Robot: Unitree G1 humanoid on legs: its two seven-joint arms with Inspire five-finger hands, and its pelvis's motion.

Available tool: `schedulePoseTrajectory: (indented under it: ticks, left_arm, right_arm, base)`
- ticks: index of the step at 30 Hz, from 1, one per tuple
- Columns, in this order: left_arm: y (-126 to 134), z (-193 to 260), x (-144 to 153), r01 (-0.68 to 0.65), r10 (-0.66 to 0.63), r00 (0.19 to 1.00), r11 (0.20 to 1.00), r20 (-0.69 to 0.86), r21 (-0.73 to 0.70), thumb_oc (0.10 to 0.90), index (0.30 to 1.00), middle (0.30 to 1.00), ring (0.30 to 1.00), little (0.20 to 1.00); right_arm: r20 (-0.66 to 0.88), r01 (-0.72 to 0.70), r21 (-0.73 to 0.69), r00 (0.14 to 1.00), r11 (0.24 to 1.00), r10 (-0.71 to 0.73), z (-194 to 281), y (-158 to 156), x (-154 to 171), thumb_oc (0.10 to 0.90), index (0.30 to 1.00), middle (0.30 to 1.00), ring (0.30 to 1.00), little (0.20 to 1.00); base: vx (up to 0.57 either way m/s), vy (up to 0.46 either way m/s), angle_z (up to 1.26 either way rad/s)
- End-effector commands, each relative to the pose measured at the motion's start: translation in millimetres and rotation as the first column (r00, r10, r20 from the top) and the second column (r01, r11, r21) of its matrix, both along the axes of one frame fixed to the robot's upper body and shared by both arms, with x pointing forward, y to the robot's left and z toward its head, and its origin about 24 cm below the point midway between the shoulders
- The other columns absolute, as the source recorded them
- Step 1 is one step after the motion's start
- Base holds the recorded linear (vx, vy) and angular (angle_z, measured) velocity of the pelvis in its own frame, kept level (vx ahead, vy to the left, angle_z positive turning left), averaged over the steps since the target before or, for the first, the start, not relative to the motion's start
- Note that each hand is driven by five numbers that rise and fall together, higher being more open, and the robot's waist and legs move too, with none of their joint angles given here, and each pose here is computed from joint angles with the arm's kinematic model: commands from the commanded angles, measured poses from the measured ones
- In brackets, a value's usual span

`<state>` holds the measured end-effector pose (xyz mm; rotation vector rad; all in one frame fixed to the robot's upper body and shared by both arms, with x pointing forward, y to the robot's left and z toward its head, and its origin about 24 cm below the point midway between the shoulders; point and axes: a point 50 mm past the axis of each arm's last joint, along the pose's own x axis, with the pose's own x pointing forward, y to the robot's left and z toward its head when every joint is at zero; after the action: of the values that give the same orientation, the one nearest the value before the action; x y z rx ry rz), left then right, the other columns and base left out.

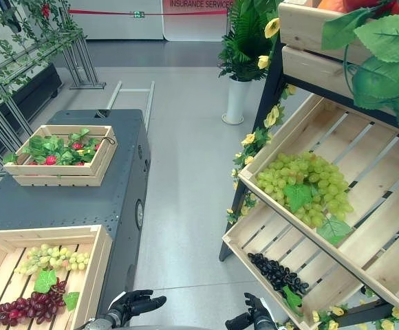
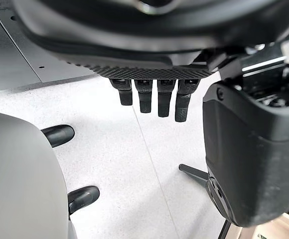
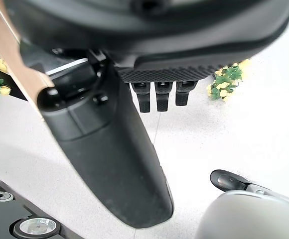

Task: Pick up the fruits from the basket on one side to the basket on the other side

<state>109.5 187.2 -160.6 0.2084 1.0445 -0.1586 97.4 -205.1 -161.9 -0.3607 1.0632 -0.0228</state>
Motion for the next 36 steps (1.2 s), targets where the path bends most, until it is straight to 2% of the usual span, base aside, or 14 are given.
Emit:
schedulePoseTrajectory:
  ticks: [1, 17, 19, 23, 24, 26, 27, 28, 29, 31, 32, 33, 36]
  left_arm:
    - [-18, -1, 7, 0.112, -0.112, 0.994, 0.994, 0.000, -0.006, 0.800, 0.900, 0.900, 0.900, 0.900]
    - [-16, -2, 6, 0.091, -0.091, 0.996, 0.996, -0.017, 0.010, 0.800, 0.900, 0.900, 0.900, 0.900]
    - [-16, -1, 8, 0.101, -0.101, 0.995, 0.995, -0.005, 0.019, 0.800, 0.900, 0.900, 0.900, 0.900]
    - [-18, 2, 15, 0.202, -0.207, 0.977, 0.977, 0.058, 0.072, 0.800, 0.900, 0.900, 0.900, 0.900]
    - [-22, 6, 23, 0.260, -0.272, 0.955, 0.959, 0.117, 0.112, 0.800, 0.900, 0.900, 0.900, 0.900]
    - [-24, 10, 29, 0.300, -0.324, 0.931, 0.942, 0.169, 0.152, 0.800, 0.900, 0.900, 0.900, 0.900]
    - [-26, 16, 39, 0.361, -0.410, 0.882, 0.905, 0.232, 0.226, 0.800, 0.900, 0.900, 0.900, 0.900]
    - [-26, 16, 39, 0.361, -0.410, 0.882, 0.905, 0.232, 0.227, 0.800, 0.900, 0.900, 0.900, 0.900]
    - [-27, 26, 53, 0.388, -0.494, 0.807, 0.856, 0.322, 0.341, 0.800, 0.900, 0.900, 0.900, 0.900]
    - [-25, 34, 64, 0.366, -0.525, 0.762, 0.832, 0.379, 0.417, 0.800, 0.900, 0.900, 0.900, 0.900]
    - [-17, 46, 79, 0.310, -0.543, 0.716, 0.810, 0.438, 0.498, 0.800, 0.900, 0.900, 0.900, 0.900]
    - [-14, 48, 81, 0.296, -0.546, 0.708, 0.805, 0.448, 0.514, 0.800, 0.900, 0.900, 0.900, 0.900]
    - [13, 69, 101, 0.153, -0.542, 0.667, 0.772, 0.512, 0.617, 0.800, 0.900, 0.900, 0.900, 0.900]
  right_arm:
    - [0.053, -0.046, 0.055, 0.998, 0.997, 0.043, 3, 13, 20, 0.800, 0.900, 0.900, 0.900, 0.900]
    - [0.052, -0.041, 0.065, 0.998, 0.997, 0.038, 3, 16, 21, 0.800, 0.900, 0.900, 0.900, 0.900]
    - [0.056, -0.042, 0.066, 0.998, 0.997, 0.038, 3, 16, 22, 0.800, 0.900, 0.900, 0.900, 0.900]
    - [0.064, -0.049, 0.067, 0.997, 0.997, 0.044, 4, 16, 25, 0.800, 0.900, 0.900, 0.900, 0.900]
    - [0.067, -0.052, 0.066, 0.997, 0.996, 0.048, 5, 16, 26, 0.800, 0.900, 0.900, 0.900, 0.900]
    - [0.068, -0.056, 0.065, 0.996, 0.996, 0.052, 5, 15, 28, 0.800, 0.900, 0.900, 0.900, 0.900]
    - [0.070, -0.063, 0.063, 0.996, 0.996, 0.058, 6, 13, 29, 0.800, 0.900, 0.900, 0.900, 0.900]
    - [0.070, -0.063, 0.063, 0.996, 0.996, 0.058, 6, 13, 29, 0.800, 0.900, 0.900, 0.900, 0.900]
    - [0.074, -0.072, 0.056, 0.995, 0.996, 0.068, 7, 9, 32, 0.800, 0.900, 0.900, 0.900, 0.900]
    - [0.076, -0.082, 0.050, 0.994, 0.995, 0.078, 9, 6, 35, 0.800, 0.900, 0.900, 0.900, 0.900]
    - [0.079, -0.091, 0.041, 0.993, 0.995, 0.087, 11, -1, 39, 0.800, 0.900, 0.900, 0.900, 0.900]
    - [0.079, -0.092, 0.040, 0.993, 0.995, 0.089, 11, -2, 39, 0.800, 0.900, 0.900, 0.900, 0.900]
    - [0.079, -0.100, 0.022, 0.992, 0.995, 0.098, 15, -15, 40, 0.800, 0.900, 0.900, 0.900, 0.900]
  base:
    - [0.00, 0.000, 0.00]
    - [0.00, 0.000, 0.00]
    - [0.00, 0.000, 0.00]
    - [0.00, 0.000, 0.00]
    - [0.00, 0.000, 0.00]
    - [0.00, 0.000, 0.00]
    - [0.00, 0.000, 0.00]
    - [0.00, 0.000, 0.00]
    - [0.00, 0.000, 0.00]
    - [-0.01, 0.019, 0.00]
    - [-0.02, 0.034, 0.00]
    - [-0.02, 0.043, 0.00]
    - [-0.02, 0.047, 0.03]
